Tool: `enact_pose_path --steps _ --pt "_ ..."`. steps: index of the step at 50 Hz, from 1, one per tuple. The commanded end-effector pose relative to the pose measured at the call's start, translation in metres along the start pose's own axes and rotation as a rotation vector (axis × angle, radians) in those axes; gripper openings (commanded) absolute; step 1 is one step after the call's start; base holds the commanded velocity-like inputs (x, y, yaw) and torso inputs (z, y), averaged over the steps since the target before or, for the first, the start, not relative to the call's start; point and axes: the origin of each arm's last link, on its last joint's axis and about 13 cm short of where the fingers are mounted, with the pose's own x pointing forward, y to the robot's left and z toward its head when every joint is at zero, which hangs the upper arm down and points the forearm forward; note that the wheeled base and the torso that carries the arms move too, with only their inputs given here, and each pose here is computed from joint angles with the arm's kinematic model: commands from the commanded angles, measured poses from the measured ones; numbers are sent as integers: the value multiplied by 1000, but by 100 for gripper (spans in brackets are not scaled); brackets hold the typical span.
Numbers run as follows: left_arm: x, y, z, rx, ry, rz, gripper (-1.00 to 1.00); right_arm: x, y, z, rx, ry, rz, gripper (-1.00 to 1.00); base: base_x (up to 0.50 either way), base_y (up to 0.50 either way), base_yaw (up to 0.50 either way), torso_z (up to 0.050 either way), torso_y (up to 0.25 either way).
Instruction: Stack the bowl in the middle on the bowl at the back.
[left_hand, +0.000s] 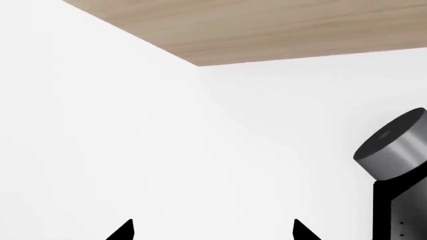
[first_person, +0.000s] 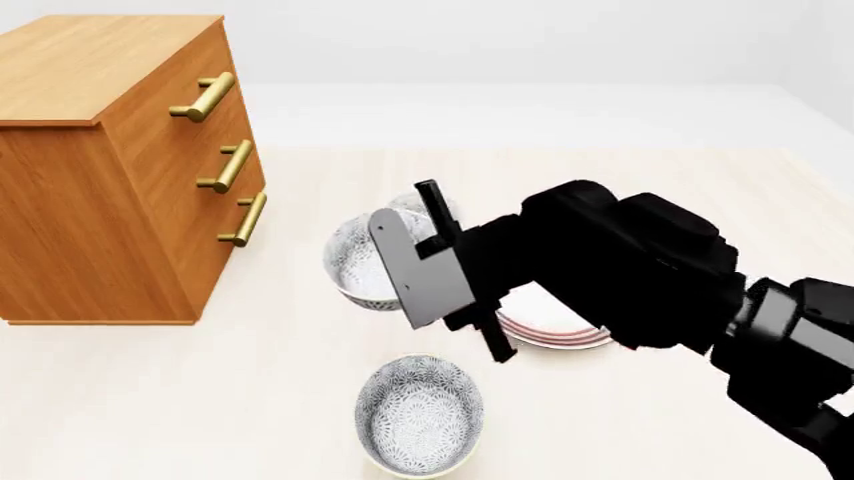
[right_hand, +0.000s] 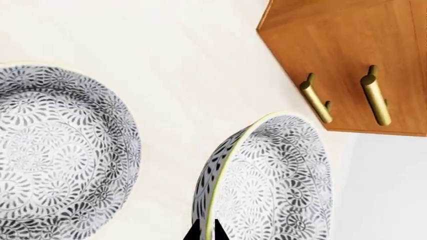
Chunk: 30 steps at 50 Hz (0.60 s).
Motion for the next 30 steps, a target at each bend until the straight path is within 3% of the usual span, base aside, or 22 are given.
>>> enact_pose_path --steps 1,9,30 --pt "0 0 0 13 -16 5 100 -24 36 35 2 -20 -19 -100 0 0 0 0 0" --pt "0 0 1 22 -32 5 100 -31 53 50 10 -30 -32 -100 0 0 0 0 0" --pt "0 0 1 36 -45 4 100 -55 75 68 37 12 -43 -100 0 0 0 0 0"
